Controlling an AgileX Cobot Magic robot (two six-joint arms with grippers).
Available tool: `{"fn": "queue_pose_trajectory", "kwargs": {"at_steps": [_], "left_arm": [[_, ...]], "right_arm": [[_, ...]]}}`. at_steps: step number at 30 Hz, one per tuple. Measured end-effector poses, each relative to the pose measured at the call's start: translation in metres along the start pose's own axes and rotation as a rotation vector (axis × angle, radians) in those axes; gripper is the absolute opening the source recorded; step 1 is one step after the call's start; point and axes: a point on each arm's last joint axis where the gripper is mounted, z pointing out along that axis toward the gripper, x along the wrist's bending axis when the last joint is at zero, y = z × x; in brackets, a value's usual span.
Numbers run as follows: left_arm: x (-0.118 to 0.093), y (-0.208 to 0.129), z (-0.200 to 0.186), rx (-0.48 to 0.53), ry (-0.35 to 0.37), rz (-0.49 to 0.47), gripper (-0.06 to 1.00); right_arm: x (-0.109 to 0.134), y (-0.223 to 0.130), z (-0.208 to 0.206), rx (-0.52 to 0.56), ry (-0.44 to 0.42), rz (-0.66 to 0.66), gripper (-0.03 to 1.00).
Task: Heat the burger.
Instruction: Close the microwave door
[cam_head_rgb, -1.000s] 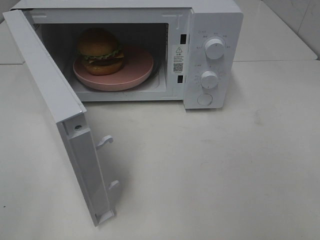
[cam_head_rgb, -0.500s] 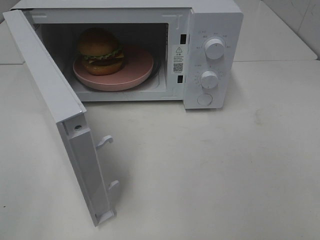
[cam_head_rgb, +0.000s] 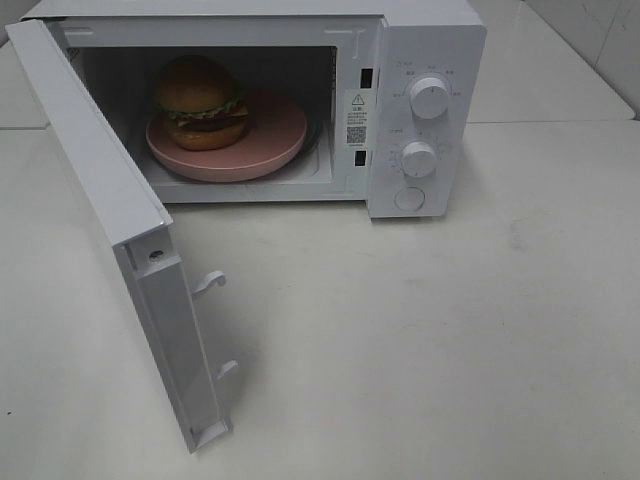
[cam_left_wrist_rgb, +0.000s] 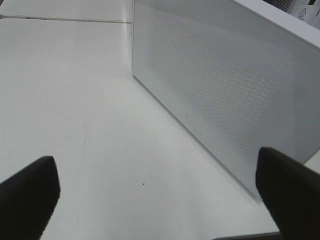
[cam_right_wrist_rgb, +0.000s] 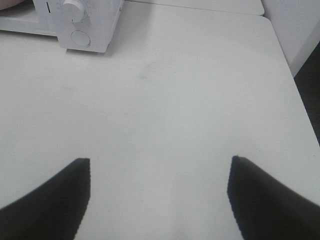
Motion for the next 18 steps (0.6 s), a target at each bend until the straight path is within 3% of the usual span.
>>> {"fn": "queue_pose_trajectory", "kwargs": {"at_steps": [18], "left_arm": [[0.0000, 0.0000, 0.0000, 0.000, 0.000, 0.000, 0.99]], "right_arm": [[0.0000, 0.0000, 0.0000, 0.000, 0.000, 0.001, 0.74]]}}
